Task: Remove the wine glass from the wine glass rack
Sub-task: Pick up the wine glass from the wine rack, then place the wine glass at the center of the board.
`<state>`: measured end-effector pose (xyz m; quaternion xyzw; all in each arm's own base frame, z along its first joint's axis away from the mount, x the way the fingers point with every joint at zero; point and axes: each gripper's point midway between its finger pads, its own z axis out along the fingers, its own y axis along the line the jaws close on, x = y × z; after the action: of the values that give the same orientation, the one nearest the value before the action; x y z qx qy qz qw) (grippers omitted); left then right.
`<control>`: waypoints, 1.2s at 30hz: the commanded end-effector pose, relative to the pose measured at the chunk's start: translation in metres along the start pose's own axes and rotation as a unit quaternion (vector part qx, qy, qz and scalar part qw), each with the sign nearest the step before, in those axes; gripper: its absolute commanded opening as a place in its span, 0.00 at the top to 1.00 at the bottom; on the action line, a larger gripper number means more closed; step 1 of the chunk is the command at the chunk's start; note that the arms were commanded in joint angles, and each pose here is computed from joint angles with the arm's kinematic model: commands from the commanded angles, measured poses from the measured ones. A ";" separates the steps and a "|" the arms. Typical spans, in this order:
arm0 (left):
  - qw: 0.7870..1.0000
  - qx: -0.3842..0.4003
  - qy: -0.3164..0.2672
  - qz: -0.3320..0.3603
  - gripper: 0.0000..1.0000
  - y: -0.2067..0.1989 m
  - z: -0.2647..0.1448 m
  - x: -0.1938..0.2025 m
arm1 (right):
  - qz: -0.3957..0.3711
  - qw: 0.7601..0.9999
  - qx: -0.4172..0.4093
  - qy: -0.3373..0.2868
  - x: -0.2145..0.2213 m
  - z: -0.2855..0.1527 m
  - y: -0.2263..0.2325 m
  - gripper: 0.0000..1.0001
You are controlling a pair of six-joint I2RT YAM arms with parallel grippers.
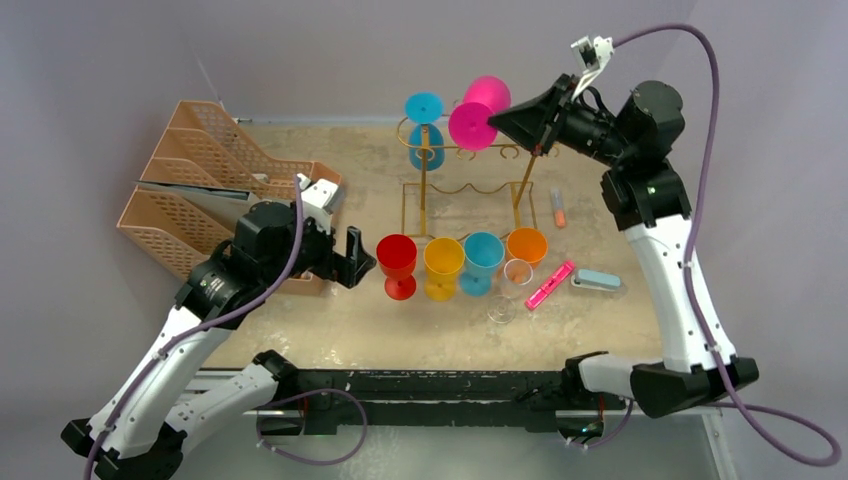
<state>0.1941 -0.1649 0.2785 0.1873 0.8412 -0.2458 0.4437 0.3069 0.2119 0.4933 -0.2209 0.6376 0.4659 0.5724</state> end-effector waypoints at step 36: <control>0.950 0.300 -0.083 -0.013 0.11 -0.113 -0.053 -0.064 | 0.170 0.978 -0.104 0.069 0.079 -0.054 0.092 1.00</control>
<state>0.1474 -0.2162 0.3602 0.2611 0.7298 -0.4429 0.4506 0.1889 0.2195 0.4299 -0.1859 0.6692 0.5924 0.4083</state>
